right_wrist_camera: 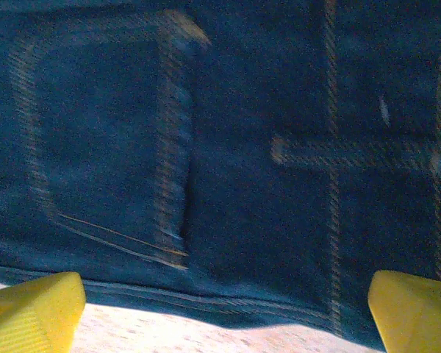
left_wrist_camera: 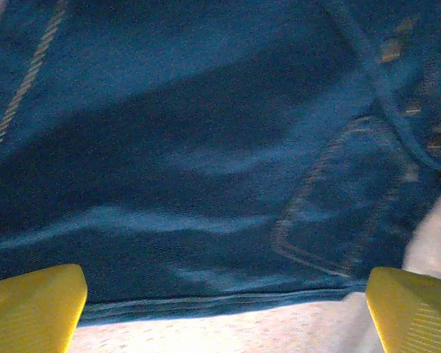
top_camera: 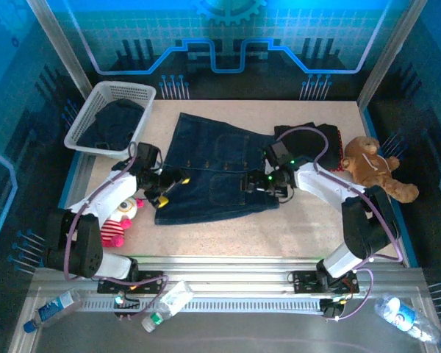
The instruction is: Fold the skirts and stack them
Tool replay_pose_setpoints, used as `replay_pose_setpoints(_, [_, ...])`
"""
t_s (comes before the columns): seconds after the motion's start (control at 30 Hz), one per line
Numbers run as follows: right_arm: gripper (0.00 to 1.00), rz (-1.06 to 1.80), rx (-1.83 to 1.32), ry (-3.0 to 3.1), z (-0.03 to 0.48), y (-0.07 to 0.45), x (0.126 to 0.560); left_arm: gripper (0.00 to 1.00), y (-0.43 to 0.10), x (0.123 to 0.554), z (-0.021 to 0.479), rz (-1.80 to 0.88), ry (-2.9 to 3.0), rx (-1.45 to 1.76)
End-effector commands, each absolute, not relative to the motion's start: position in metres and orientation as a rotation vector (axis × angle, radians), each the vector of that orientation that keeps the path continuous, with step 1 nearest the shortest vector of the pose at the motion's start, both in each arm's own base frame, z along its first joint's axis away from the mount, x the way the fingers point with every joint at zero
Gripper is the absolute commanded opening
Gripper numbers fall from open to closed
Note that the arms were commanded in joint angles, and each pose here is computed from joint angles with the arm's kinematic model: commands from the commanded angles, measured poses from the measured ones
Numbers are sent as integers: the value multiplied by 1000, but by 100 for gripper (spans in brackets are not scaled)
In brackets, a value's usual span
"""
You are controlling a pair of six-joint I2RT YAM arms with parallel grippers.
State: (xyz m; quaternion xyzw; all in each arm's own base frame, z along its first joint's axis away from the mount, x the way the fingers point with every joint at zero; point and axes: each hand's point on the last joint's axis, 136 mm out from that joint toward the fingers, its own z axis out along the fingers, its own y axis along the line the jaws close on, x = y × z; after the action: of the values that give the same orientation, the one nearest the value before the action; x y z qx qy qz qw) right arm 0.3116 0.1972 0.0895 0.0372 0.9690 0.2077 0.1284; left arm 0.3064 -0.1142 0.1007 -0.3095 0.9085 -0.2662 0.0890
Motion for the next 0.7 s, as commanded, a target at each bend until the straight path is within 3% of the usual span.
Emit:
replay_pose_setpoints(0.0, [100, 679, 177, 2761, 99, 209, 342, 99, -124, 329, 122, -873, 2621, -853])
replay_pose_setpoints(0.2, [100, 669, 177, 2708, 85, 223, 404, 99, -115, 403, 129, -816, 2424, -829])
replay_pose_setpoints(0.3, [100, 604, 197, 2747, 65, 219, 413, 99, -116, 419, 108, -799, 2442, -869])
replay_pose_setpoints(0.53, [100, 340, 205, 2823, 31, 185, 400, 99, -106, 395, 12, -677, 2569, -1103])
replay_pose_setpoints(0.67, [100, 331, 234, 2840, 26, 176, 392, 99, -83, 374, 0, -550, 2552, -1182])
